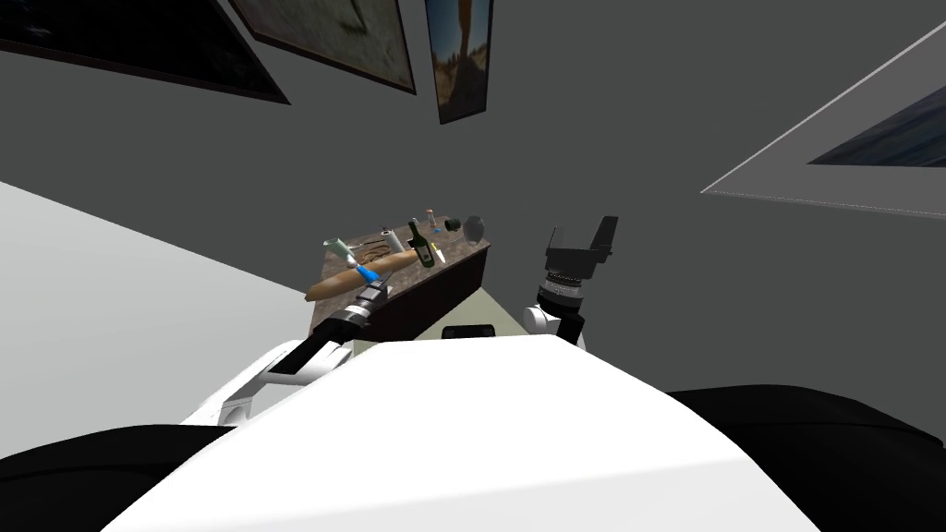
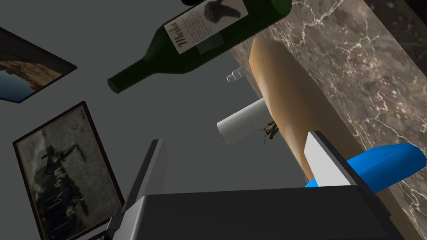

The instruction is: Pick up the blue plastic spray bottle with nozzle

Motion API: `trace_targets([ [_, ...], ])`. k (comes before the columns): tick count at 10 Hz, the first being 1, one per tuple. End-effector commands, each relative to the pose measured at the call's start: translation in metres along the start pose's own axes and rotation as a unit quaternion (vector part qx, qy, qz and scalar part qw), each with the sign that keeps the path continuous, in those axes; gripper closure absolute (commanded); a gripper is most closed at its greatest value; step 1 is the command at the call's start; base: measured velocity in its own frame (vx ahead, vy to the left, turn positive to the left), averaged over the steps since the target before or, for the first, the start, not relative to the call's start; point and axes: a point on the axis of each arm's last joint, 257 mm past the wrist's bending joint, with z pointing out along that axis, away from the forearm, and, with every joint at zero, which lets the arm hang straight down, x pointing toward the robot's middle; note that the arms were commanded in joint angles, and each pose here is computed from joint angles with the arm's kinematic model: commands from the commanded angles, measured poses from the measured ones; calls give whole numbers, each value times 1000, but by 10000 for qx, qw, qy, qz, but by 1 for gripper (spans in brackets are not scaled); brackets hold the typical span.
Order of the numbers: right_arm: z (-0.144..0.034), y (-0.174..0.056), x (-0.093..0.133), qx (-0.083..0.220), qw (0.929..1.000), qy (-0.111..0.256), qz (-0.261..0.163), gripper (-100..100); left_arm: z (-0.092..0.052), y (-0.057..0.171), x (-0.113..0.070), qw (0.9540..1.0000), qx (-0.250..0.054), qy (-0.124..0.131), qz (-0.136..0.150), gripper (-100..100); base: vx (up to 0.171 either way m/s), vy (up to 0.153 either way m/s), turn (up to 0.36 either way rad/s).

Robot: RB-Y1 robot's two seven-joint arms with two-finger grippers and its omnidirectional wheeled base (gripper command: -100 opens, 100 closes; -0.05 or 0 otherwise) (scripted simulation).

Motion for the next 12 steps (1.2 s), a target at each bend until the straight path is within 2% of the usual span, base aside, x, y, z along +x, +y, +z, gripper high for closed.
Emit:
trace_targets([
  [1, 0, 0, 0, 0, 10000, 0, 0, 0, 0, 12, -2, 9996, -259, 34, 127, -100, 33, -56, 1],
  [2, 0, 0, 0, 0, 10000, 0, 0, 0, 0, 12, -2, 9995, -270, 33, 127, -100, 19, -27, 1],
  [3, 0, 0, 0, 0, 10000, 0, 0, 0, -4, 31, -10, 9978, -592, 60, 304, -100, 22, -39, -18],
  [4, 0, 0, 0, 0, 10000, 0, 0, 0, -4, 32, -10, 9977, -610, 57, 304, -100, 21, -37, -5],
  [6, 0, 0, 0, 0, 10000, 0, 0, 0, -15, 65, -28, 9906, -1205, 62, 645, -100, 42, -44, -22],
  [7, 0, 0, 0, 0, 10000, 0, 0, 0, -15, 67, -29, 9896, -1259, 76, 686, -100, 37, -48, -6],
  [9, 0, 0, 0, 0, 10000, 0, 0, 0, -27, 95, -51, 9777, -1807, 54, 1066, -100, 40, -54, -24],
  [10, 0, 0, 0, 0, 10000, 0, 0, 0, -28, 97, -52, 9765, -1853, 60, 1096, -100, 39, -44, -5],
  [12, 0, 0, 0, 0, 10000, 0, 0, 0, -40, 118, -78, 9606, -2332, 28, 1512, -100, 41, -41, -30],
])
